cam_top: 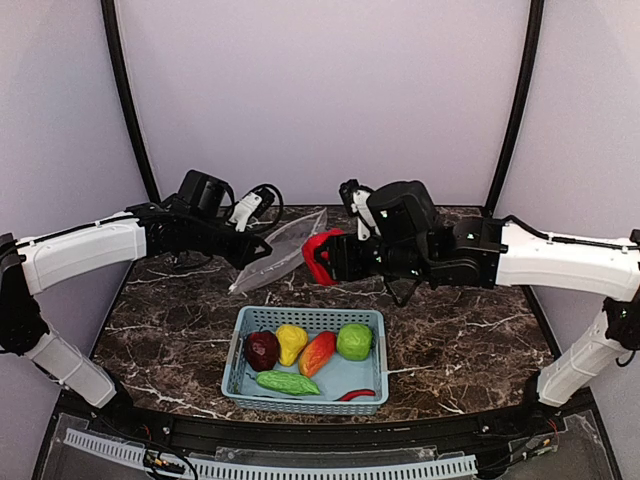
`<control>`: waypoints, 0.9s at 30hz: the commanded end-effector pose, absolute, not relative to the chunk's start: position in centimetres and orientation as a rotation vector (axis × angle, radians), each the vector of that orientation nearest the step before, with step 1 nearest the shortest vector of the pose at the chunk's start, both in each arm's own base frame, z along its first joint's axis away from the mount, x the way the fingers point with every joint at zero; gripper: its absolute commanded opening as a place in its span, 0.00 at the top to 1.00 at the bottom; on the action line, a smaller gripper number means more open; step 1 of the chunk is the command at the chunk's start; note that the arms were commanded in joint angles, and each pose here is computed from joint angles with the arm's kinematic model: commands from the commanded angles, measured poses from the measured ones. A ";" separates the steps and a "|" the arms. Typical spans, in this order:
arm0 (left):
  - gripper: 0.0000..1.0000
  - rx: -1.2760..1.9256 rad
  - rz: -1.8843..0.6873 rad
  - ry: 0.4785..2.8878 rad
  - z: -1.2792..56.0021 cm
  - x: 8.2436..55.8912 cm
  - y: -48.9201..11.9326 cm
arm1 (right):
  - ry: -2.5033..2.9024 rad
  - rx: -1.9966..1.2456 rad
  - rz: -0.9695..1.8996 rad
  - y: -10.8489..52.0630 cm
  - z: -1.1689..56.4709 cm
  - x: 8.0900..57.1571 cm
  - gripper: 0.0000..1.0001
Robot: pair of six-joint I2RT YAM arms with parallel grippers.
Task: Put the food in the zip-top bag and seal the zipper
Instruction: Pick up the fake vegetable from the bin, then place the fake vegetable in the zipper food storage bag.
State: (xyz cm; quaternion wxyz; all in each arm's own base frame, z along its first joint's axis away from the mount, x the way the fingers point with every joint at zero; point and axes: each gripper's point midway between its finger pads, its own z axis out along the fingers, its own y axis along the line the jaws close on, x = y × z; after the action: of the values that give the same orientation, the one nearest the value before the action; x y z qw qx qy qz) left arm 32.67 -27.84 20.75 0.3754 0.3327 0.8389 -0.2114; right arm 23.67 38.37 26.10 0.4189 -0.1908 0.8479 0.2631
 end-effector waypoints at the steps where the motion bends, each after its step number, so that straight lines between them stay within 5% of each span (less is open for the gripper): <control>1: 0.99 0.890 -0.609 2.115 21.8 31.9 -28.5 | 1.897 -0.471 0.745 40.5 32.2 25.6 0.38; 27: 0.99 1.018 -0.898 2.085 22.2 29.0 -31.4 | 1.705 -0.550 0.687 44.5 31.0 29.0 0.39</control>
State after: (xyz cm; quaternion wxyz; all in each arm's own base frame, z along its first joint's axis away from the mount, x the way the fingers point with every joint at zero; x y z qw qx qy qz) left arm 29.70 -31.01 21.56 0.3278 0.3797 0.8015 -0.3254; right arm 28.07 44.20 30.49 0.5484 -0.2472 0.7428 0.2940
